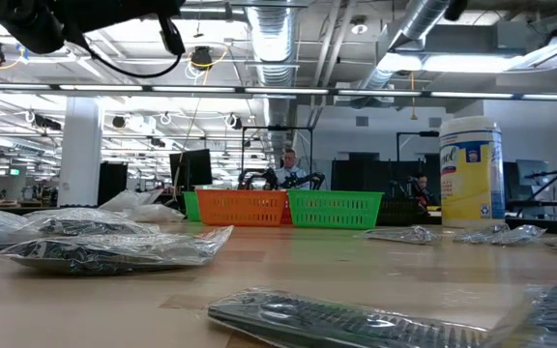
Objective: Pick & Place Travel size toiletries
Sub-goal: Put the nail cutter into the black bin
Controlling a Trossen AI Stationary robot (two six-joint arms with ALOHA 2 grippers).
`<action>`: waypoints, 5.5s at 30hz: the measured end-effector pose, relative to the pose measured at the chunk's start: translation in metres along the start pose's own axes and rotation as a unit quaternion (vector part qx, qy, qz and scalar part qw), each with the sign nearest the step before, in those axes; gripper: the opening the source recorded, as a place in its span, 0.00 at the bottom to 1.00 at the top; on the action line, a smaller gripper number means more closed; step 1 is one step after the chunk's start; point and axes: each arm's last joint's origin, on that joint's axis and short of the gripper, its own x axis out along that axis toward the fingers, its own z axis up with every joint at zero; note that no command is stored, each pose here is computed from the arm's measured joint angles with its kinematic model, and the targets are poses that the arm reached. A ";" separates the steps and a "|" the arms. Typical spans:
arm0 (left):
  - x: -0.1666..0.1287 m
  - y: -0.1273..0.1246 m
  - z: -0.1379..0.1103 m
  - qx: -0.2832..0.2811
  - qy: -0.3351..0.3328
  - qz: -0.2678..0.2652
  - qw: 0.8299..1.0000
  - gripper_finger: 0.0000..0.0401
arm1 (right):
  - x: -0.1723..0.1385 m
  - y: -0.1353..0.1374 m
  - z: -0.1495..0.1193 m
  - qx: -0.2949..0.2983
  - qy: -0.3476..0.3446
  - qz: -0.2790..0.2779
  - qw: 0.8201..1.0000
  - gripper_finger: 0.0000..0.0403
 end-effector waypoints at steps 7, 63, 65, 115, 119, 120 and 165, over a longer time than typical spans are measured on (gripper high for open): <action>0.000 -0.001 0.001 0.000 -0.001 -0.001 1.000 0.02 | 0.025 0.006 0.003 -0.006 0.040 0.022 0.999 0.17; 0.052 -0.058 0.002 0.071 0.230 0.018 0.970 0.02 | 0.072 -0.001 -0.011 0.004 0.124 0.032 0.992 0.17; 0.051 -0.057 0.000 0.071 0.240 0.027 0.968 0.02 | 0.072 -0.001 -0.011 0.004 0.124 0.032 0.992 0.17; 0.050 -0.032 -0.072 0.055 0.375 0.103 0.920 0.02 | 0.052 -0.020 -0.058 0.031 0.305 -0.148 0.940 0.17; 0.055 -0.037 -0.066 0.076 0.307 0.113 0.942 0.02 | 0.046 -0.022 -0.068 0.035 0.326 -0.195 0.924 0.17; 0.056 -0.038 -0.065 0.079 0.289 0.117 0.947 0.02 | 0.046 -0.023 -0.072 0.037 0.332 -0.203 0.921 0.17; 0.054 -0.062 -0.071 0.125 0.259 0.061 0.956 0.02 | 0.102 -0.059 -0.230 -0.016 0.604 -0.523 0.601 0.14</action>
